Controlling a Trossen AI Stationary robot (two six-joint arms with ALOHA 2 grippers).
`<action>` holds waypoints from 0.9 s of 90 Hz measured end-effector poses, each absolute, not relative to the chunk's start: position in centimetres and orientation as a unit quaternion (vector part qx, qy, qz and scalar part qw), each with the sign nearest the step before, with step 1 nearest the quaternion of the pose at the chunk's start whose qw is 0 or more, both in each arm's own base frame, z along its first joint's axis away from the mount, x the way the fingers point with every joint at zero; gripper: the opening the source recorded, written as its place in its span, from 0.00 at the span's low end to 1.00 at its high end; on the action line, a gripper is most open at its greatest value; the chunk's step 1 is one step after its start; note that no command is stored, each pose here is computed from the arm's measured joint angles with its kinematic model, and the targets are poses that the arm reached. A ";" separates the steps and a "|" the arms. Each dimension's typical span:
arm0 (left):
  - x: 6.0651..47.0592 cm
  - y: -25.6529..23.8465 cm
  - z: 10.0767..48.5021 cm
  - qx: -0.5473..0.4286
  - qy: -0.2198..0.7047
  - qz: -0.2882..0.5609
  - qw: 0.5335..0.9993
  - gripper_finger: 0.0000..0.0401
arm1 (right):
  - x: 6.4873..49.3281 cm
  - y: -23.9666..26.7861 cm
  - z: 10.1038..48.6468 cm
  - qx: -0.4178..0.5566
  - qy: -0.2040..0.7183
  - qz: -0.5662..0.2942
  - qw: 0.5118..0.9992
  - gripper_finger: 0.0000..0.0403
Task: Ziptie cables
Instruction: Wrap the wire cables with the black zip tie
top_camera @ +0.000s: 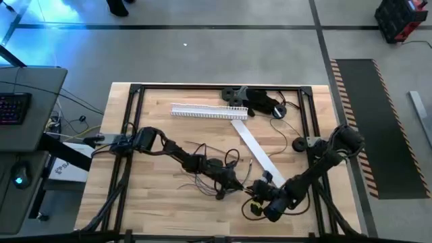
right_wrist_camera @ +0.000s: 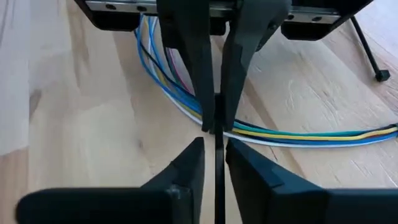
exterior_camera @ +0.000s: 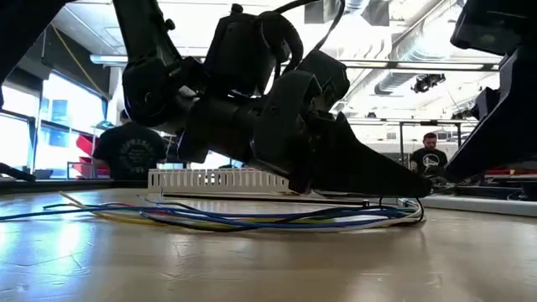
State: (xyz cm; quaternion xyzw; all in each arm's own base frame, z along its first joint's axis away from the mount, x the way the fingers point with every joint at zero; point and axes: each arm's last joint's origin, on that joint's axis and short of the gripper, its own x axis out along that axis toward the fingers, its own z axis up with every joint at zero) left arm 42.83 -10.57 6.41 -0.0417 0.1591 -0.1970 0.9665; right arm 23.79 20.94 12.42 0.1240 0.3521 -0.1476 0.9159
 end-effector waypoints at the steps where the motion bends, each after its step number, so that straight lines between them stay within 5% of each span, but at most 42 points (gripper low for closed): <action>1: 42.8 -10.6 6.4 -0.042 0.159 -0.197 0.966 0.01 | 23.8 20.9 12.4 0.124 0.352 -0.148 0.916 0.09; 11: 42.8 -10.6 6.4 -0.042 0.159 -0.197 0.967 0.01 | 23.8 21.0 12.4 0.126 0.352 -0.148 0.916 0.01; 59: 42.8 -10.4 6.9 -0.026 0.159 -0.200 0.966 0.01 | 18.9 25.1 10.1 0.238 0.380 -0.159 0.880 0.00; 81: 42.8 -10.3 6.8 -0.025 0.164 -0.201 0.966 0.01 | 18.2 27.4 10.9 0.190 0.440 -0.199 0.855 0.00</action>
